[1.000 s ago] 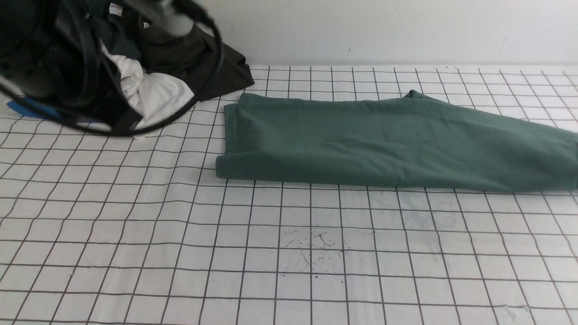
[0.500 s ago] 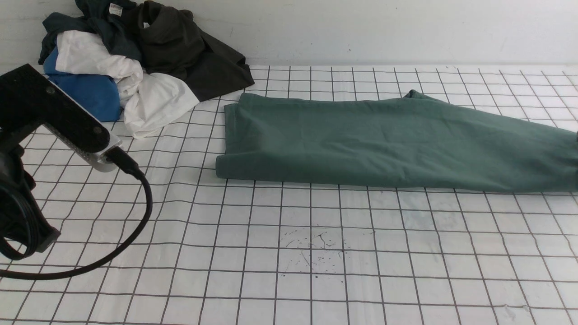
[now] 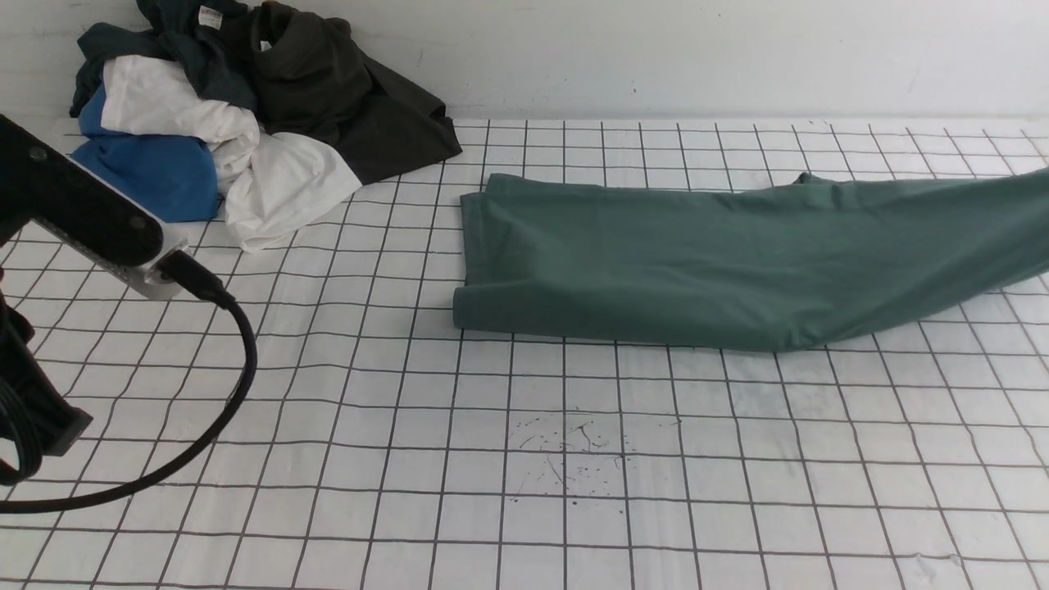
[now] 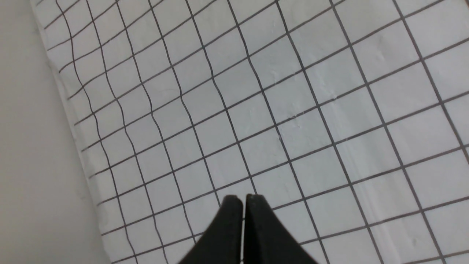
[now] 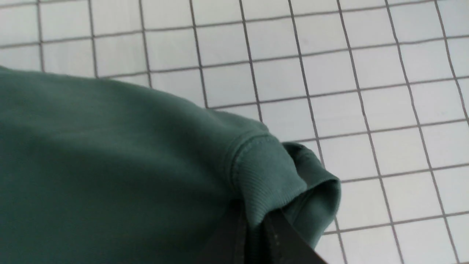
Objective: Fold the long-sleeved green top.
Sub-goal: Use the right arm to drag the right edge of the fabric to the left and folds it over the left edge
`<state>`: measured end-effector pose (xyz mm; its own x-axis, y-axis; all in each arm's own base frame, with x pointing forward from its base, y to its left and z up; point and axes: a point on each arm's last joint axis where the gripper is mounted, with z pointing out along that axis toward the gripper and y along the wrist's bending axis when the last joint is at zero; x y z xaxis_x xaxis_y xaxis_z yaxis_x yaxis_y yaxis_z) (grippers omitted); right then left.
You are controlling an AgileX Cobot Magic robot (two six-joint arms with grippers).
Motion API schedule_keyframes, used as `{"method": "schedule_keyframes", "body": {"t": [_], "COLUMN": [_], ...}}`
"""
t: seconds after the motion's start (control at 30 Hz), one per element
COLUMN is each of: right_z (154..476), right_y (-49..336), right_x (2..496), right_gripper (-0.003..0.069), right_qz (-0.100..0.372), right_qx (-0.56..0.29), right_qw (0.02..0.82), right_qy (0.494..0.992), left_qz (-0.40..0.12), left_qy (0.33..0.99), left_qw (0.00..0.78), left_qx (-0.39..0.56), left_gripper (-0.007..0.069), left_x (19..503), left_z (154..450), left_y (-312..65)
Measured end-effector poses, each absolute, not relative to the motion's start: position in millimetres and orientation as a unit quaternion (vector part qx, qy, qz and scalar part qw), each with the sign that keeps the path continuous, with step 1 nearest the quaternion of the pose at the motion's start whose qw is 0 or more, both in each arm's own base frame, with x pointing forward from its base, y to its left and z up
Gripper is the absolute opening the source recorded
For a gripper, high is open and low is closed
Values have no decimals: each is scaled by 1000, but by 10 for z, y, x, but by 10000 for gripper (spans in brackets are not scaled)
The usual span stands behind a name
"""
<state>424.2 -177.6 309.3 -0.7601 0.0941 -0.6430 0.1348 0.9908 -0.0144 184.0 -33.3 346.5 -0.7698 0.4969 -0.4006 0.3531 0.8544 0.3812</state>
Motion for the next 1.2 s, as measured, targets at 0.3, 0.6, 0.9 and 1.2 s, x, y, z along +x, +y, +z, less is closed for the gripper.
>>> {"method": "schedule_keyframes", "body": {"t": [0.3, 0.6, 0.9, 1.2], "right_z": [3415, 3047, 1997, 2546], "right_y": [86, 2094, 2862, 2950], "right_x": [4560, 4506, 4503, 4575], "right_gripper": [9, 9, 69, 300], "right_qz": [86, 185, 201, 206], "right_qx": [-108, -239, -274, -300], "right_qw": [393, 423, 360, 410], "right_qy": [909, 854, 869, 837], "left_qz": [98, 71, 63, 62], "left_qy": [930, 934, 935, 933], "left_qw": [277, 274, 274, 280], "left_qx": [222, 217, 216, 216], "left_gripper": [-7, -7, -7, -7], "left_x": [1863, 1849, 1845, 1854], "left_z": [3467, 3455, 3452, 3458], "left_y": [-417, -458, -470, -475]}}
